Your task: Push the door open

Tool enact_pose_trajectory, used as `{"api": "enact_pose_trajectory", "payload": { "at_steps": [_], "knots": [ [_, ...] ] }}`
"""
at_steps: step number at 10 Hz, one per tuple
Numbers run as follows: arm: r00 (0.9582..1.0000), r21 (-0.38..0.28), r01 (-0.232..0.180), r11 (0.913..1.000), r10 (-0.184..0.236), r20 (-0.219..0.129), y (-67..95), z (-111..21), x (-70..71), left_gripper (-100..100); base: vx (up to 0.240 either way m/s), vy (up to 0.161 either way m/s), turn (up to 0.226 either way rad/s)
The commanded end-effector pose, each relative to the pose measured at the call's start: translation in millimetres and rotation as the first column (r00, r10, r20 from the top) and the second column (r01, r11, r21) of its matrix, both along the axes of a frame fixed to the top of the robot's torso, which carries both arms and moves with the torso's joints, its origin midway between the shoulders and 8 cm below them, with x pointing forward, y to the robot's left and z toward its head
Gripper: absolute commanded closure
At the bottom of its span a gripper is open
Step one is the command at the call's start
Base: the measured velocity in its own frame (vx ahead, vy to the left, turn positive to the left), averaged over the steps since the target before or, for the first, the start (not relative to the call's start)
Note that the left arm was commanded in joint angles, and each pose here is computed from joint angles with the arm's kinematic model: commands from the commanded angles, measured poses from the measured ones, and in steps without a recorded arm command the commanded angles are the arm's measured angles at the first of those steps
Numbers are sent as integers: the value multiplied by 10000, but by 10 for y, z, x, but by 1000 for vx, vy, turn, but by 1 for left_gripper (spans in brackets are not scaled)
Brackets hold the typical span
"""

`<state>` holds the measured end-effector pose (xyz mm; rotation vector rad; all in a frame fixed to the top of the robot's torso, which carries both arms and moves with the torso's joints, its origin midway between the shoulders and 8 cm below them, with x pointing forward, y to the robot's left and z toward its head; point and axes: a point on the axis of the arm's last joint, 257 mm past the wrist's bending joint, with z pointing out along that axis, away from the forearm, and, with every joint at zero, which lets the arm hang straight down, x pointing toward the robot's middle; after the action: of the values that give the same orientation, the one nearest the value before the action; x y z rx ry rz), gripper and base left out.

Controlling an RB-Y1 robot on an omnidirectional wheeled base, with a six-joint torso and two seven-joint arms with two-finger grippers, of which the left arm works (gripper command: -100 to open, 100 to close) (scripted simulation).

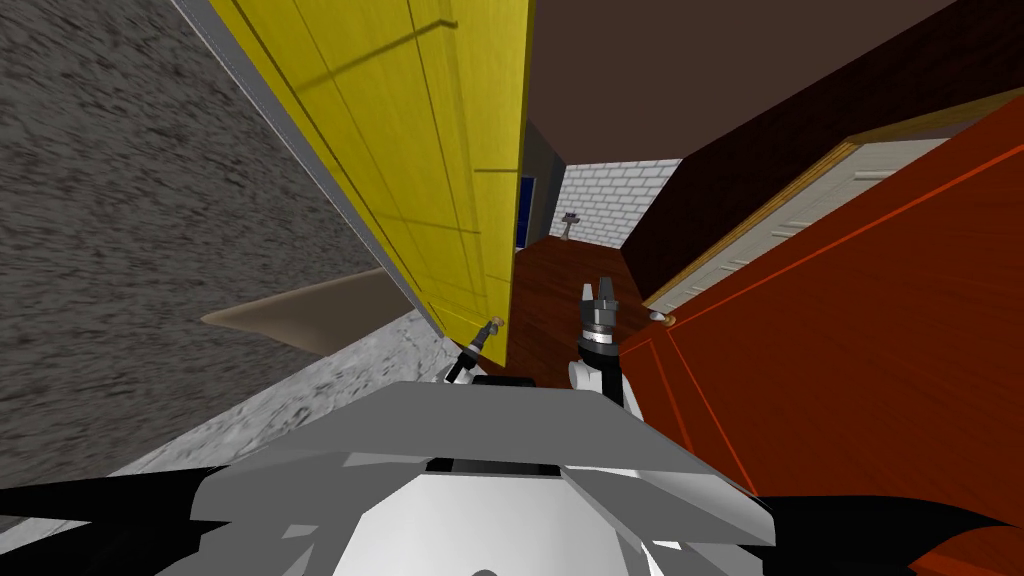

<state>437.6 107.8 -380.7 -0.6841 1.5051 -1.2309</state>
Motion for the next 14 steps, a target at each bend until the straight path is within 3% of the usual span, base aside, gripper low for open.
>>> {"api": "enact_pose_trajectory", "payload": {
  "at_steps": [1, 3, 5, 6, 7, 8, 10, 11, 12, 13, 14],
  "knots": [
    [10000, -495, -68, 9987, 67, -6, 15, 61, 48, 100, 44, -31, -15],
    [9996, -1016, -215, 9946, 197, -188, 58, 64, 62, 100, 38, -23, -32],
    [9977, -1909, -539, 9801, 452, -501, 145, 68, 89, 100, 47, -35, -62],
    [9975, -2053, -537, 9772, 432, -552, 145, 68, 89, 100, 51, -28, -12],
    [9960, -2512, -708, 9653, 544, -714, 189, 69, 101, 100, 41, -30, -37],
    [9959, -2564, -708, 9640, 536, -732, 189, 69, 101, 100, 29, -14, -26],
    [9919, -3400, -1055, 9345, 745, -1030, 279, 69, 123, 100, 43, -30, -56],
    [9915, -3560, -1058, 9285, 713, -1085, 279, 69, 123, 100, 41, -27, -21],
    [9892, -3957, -1233, 9101, 806, -1228, 324, 68, 133, 100, 43, -25, -54],
    [9889, -4043, -1235, 9062, 787, -1257, 324, 68, 133, 100, 39, -16, -23],
    [9862, -4481, -1411, 8828, 859, -1414, 369, 67, 143, 100, 44, -16, -42]
  ]
}}
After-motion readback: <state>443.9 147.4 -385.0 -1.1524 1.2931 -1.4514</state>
